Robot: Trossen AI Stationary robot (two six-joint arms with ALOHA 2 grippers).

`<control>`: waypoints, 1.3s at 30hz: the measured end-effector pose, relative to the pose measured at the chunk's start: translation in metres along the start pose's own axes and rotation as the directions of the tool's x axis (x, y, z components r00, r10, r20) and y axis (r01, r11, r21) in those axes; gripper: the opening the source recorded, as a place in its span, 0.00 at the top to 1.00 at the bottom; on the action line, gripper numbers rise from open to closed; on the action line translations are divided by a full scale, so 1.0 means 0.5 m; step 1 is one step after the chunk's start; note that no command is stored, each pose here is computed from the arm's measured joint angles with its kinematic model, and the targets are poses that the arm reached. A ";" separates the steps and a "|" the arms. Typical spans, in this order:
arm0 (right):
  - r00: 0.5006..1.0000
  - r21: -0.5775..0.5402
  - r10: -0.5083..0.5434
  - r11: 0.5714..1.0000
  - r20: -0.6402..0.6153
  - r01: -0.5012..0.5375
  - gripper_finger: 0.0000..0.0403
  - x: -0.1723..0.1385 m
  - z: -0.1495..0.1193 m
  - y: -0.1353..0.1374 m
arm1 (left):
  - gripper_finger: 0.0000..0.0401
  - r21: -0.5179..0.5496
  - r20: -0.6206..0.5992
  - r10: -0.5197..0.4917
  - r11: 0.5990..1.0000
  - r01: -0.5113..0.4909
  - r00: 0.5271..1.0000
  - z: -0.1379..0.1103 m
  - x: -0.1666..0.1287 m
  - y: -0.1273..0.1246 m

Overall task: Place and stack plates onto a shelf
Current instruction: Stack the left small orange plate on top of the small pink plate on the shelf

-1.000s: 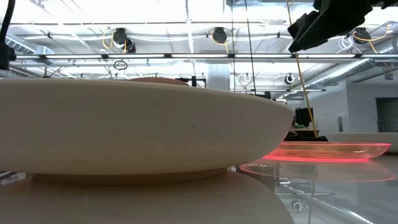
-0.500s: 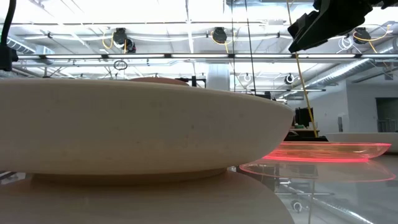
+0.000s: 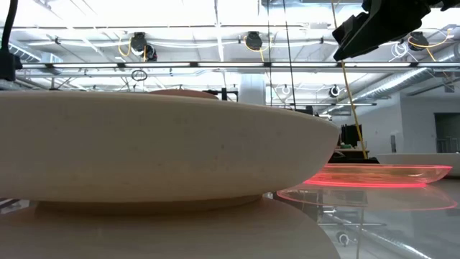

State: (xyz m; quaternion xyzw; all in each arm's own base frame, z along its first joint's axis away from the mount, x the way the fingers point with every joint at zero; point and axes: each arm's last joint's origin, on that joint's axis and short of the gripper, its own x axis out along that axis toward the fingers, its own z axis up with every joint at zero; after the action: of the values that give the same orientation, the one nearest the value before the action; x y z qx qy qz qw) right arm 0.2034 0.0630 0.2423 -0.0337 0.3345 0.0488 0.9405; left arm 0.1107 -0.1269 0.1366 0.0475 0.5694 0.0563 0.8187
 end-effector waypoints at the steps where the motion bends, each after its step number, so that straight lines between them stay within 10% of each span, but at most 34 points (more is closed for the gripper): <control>1: 1.000 0.000 0.000 1.000 0.000 0.000 0.71 0.000 0.000 0.000 | 0.98 0.001 0.003 -0.001 1.000 0.001 1.000 0.004 -0.002 0.000; 39: 1.000 -0.004 0.001 1.000 -0.007 -0.001 0.71 0.000 -0.001 0.000 | 0.99 0.193 0.156 0.166 0.962 -0.195 0.974 0.241 -0.189 0.075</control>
State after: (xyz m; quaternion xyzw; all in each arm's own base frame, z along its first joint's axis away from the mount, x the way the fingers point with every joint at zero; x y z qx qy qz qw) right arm 0.2030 0.0628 0.2417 -0.0355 0.3378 0.0496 0.9392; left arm 0.1897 -0.1051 0.2713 0.1879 0.5074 0.0679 0.8382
